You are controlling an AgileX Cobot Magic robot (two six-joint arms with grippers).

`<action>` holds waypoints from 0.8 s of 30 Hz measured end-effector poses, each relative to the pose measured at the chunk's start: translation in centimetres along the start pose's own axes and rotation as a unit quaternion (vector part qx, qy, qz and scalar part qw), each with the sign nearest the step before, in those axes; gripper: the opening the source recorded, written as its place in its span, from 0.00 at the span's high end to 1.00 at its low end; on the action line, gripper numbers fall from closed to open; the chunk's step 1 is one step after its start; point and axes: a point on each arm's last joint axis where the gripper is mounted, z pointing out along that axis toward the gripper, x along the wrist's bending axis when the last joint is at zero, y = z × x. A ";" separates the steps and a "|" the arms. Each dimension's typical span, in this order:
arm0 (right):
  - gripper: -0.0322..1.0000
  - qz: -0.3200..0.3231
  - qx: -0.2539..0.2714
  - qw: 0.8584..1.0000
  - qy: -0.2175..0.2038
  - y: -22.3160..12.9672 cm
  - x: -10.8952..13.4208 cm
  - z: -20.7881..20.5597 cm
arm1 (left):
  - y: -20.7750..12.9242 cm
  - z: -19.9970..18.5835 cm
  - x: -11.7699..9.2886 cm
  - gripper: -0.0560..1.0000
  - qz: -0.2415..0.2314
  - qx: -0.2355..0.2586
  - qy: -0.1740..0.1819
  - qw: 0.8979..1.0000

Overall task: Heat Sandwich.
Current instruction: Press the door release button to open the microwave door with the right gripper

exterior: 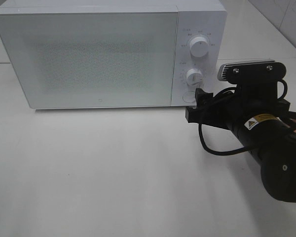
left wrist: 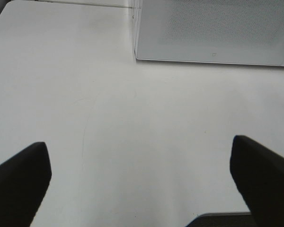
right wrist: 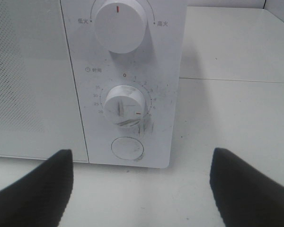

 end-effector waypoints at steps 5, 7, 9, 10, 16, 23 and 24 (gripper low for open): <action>0.22 0.020 0.000 1.000 0.000 0.0 0.0 0.0 | 0.0 0.0 0.0 0.03 0.000 0.000 0.000 1.000; 0.22 0.048 0.000 0.999 0.000 0.0 0.0 0.0 | 0.0 0.0 0.0 0.03 0.000 0.000 0.000 1.000; 0.22 0.065 0.000 0.998 0.000 0.0 0.0 0.0 | 0.0 0.0 0.0 0.03 0.000 0.000 0.000 1.000; 0.22 0.109 0.000 0.994 0.000 0.0 0.0 0.0 | 0.0 0.0 0.0 0.03 0.000 0.000 0.000 1.000; 0.23 0.284 0.000 0.959 0.000 0.0 0.0 0.0 | 0.0 0.0 0.0 0.03 0.000 0.000 0.000 1.000; 0.29 0.486 0.005 0.874 -0.001 -0.1 0.0 0.0 | 0.0 0.0 0.0 0.03 0.000 0.000 0.000 1.000; 0.29 0.486 0.005 0.874 -0.001 -0.1 0.0 0.0 | 0.0 0.0 0.0 0.03 0.000 0.000 0.000 1.000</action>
